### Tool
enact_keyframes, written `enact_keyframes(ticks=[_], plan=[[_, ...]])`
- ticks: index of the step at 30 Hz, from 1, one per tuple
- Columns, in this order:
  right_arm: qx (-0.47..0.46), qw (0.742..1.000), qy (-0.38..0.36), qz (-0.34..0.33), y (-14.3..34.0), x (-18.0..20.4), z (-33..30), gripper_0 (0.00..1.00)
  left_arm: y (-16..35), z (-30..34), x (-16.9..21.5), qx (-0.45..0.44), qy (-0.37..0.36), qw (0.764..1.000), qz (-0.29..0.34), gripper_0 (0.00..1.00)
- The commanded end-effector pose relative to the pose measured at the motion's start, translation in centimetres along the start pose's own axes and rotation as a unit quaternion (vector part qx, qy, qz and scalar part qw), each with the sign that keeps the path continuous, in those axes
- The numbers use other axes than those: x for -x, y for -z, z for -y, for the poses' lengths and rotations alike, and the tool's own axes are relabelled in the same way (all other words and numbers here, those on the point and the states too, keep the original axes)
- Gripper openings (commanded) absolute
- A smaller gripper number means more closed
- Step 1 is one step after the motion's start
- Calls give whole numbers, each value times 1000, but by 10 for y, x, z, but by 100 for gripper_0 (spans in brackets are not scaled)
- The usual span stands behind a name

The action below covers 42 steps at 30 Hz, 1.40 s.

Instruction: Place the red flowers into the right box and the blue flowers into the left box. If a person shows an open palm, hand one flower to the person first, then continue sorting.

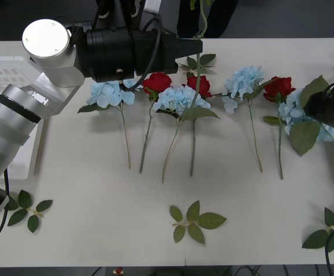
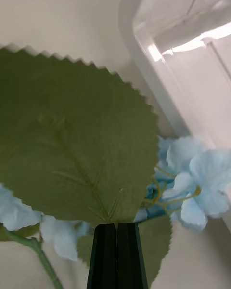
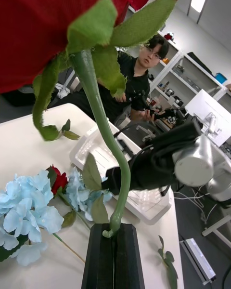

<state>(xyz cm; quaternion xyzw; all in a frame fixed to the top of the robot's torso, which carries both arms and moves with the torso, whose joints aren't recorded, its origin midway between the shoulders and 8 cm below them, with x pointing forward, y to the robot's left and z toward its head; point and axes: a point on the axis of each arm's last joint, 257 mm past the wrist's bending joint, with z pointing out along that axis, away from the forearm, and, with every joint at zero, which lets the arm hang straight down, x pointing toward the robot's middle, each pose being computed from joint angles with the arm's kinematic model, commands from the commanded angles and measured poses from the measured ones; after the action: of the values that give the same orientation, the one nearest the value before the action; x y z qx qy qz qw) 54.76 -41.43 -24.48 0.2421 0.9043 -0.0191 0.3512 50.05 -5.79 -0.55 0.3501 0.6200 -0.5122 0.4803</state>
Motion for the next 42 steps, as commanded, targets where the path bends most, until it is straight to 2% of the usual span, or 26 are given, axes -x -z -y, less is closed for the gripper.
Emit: enact_keyframes(ticks=[1,4,5,7,10,11,17,22,27,33,39,42], plan=[[-5,1000,12,9,6,11,9,9,-3,16,17,-15,-16,1000,15,0],[18,1000,-2,2,14,13,2,54,-3,16,16,-16,-15,1000,15,0],[32,999,-8,0,19,15,-3,73,-2,15,16,-15,-15,1000,15,0],[57,998,-16,0,31,20,-13,84,-2,15,16,-15,-15,1000,15,0],[96,995,-27,-5,54,26,-29,88,-2,16,16,-16,-14,1000,15,0],[116,993,-30,-11,69,28,-36,95,-2,15,16,-15,-15,1000,15,0],[214,976,-25,-32,136,32,-68,95,-1,15,17,-15,-13,1000,16,0],[343,938,9,-52,191,23,-122,96,0,15,17,-15,-13,1000,15,0],[419,905,70,-16,210,18,-190,95,0,14,17,-15,-11,1000,17,0],[502,853,143,-13,218,-16,-268,96,-1,16,17,-17,-10,1000,18,0],[493,840,222,-44,216,-39,-243,95,0,16,18,-17,-9,1000,18,0],[510,827,227,-65,227,-39,-224,96,0,16,18,-18,-8,1000,19,0]])
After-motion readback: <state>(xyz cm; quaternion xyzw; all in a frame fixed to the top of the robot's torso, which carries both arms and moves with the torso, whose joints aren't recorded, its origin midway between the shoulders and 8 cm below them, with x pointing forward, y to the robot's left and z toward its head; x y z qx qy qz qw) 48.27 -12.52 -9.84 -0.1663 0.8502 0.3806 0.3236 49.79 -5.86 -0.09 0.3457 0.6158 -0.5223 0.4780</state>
